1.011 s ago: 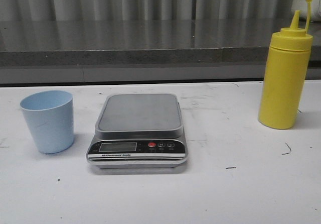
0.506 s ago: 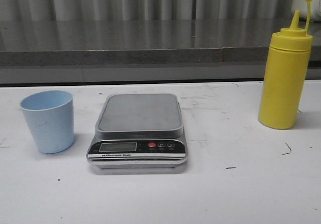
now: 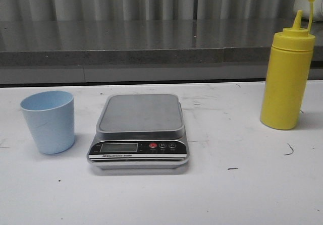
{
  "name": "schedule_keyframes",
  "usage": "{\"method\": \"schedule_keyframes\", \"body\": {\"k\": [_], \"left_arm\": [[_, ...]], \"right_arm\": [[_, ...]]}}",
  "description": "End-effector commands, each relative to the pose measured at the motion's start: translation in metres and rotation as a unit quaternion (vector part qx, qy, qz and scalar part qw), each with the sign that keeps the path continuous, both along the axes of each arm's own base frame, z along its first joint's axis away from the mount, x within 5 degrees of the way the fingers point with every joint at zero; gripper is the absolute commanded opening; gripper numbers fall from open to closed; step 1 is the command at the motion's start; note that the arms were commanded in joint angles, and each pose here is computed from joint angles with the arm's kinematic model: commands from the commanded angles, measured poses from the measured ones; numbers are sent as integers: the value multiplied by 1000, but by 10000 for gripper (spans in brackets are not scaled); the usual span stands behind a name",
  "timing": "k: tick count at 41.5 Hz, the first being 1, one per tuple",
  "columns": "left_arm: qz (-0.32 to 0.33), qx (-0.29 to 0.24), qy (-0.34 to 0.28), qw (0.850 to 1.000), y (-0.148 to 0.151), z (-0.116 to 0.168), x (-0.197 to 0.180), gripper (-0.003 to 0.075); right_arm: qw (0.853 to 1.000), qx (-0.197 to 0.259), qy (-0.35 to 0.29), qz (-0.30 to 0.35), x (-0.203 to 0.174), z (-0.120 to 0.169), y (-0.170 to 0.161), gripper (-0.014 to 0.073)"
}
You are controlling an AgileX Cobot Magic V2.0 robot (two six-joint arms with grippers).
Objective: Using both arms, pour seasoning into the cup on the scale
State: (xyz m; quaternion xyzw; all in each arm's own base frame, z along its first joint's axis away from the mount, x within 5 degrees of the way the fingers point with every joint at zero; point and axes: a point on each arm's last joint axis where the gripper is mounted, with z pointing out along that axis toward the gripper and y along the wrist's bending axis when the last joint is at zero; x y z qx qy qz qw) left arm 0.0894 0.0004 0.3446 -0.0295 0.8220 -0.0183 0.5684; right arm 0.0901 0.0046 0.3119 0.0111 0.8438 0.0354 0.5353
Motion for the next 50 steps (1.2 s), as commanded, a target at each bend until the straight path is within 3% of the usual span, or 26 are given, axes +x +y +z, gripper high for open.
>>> {"method": "schedule_keyframes", "body": {"k": [1, 14, 17, 23, 26, 28, 38, 50], "left_arm": [[1, 0, -28, 1000, 0, 13, 8, -20], [1, 0, 11, 1000, 0, 5, 21, -18], [1, 0, 24, 1000, 0, 2, 23, 10], [1, 0, 36, 999, 1, 0, 29, 255], [1, 0, 41, 999, 1, -2, 31, 402], [1, 0, 44, 999, 1, -2, 33, 461], [-14, -10, 82, 997, -4, -8, 52, 481], [-94, 3, 149, 984, -35, -6, 95, 481]], "right_arm": [[1000, -6, -2, 2, 10, 7, 0, -121], [999, -11, 33, 4, 22, 0, 1, -112], [999, -17, 30, 7, 22, 1, 1, -36], [999, -17, 27, 7, 23, 1, 1, 260], [999, -17, 26, 7, 23, 1, 1, 377], [999, -17, 26, 7, 23, 1, 1, 424], [999, -17, 26, 7, 23, 1, 1, 434], [999, -17, 26, 7, 23, 1, 1, 434]]}}
